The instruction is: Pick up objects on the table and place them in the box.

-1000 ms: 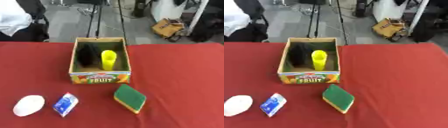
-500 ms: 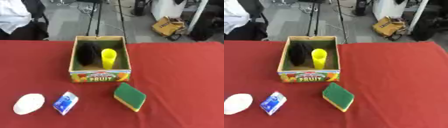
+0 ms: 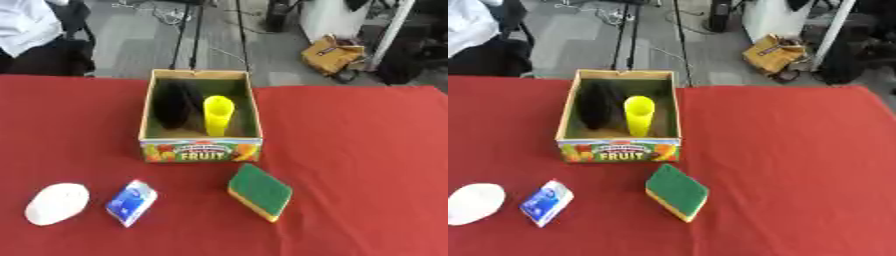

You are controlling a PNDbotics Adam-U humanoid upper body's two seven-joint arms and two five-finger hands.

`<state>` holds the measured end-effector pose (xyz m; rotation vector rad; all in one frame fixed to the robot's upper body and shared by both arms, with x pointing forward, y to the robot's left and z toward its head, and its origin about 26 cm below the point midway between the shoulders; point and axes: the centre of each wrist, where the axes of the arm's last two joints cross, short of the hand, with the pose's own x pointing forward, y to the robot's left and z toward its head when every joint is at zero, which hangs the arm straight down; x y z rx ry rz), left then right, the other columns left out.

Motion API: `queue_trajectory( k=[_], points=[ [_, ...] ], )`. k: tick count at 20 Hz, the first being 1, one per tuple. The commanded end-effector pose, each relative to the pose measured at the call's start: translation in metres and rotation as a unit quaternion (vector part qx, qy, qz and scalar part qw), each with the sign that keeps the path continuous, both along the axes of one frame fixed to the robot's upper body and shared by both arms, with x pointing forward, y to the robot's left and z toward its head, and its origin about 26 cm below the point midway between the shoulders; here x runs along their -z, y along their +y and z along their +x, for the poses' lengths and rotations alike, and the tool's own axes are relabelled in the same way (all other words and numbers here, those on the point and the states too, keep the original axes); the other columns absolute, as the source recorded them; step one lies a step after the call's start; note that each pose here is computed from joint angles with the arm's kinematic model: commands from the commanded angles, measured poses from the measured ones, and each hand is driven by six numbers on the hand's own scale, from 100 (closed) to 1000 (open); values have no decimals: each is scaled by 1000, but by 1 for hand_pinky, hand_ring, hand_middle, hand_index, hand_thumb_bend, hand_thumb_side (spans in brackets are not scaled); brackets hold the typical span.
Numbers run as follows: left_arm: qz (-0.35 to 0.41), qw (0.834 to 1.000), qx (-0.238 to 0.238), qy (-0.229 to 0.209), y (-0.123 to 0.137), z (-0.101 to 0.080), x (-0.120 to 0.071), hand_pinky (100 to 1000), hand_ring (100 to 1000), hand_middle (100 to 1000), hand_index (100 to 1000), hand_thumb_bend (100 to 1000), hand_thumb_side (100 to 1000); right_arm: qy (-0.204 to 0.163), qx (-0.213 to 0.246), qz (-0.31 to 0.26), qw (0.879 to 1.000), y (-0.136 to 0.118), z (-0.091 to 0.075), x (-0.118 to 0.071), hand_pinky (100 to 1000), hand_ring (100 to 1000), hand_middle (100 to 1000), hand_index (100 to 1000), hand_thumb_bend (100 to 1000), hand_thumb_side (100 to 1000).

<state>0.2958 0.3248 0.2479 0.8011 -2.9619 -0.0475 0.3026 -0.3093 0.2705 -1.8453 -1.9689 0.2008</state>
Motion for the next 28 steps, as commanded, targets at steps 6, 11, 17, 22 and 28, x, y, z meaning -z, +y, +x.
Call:
queue_trajectory(
  k=[6,11,17,22,28],
  points=[
    [43,999,-8,9,3,-4,-6,1000,1000,993,1000,100,1000,211,-22,-65,975,14,-6,-27,909,883,911,957,100,999],
    [65,997,-11,27,5,-6,-1,1000,1000,993,1000,100,1000,332,-33,-104,937,17,-9,-43,922,918,921,946,100,1000],
    [76,997,-11,30,3,-6,-2,1000,1000,992,1000,100,1000,447,-48,-123,885,23,-12,-55,915,923,910,947,100,1000],
    [79,996,-8,33,3,-6,-2,1000,1000,991,1000,100,1000,487,-60,-129,861,34,-12,-58,914,935,911,948,100,1000],
    [84,996,-3,39,2,-5,-2,1000,1000,991,1000,100,1000,547,-80,-142,821,64,-11,-60,913,948,912,945,100,1000]
  ],
)
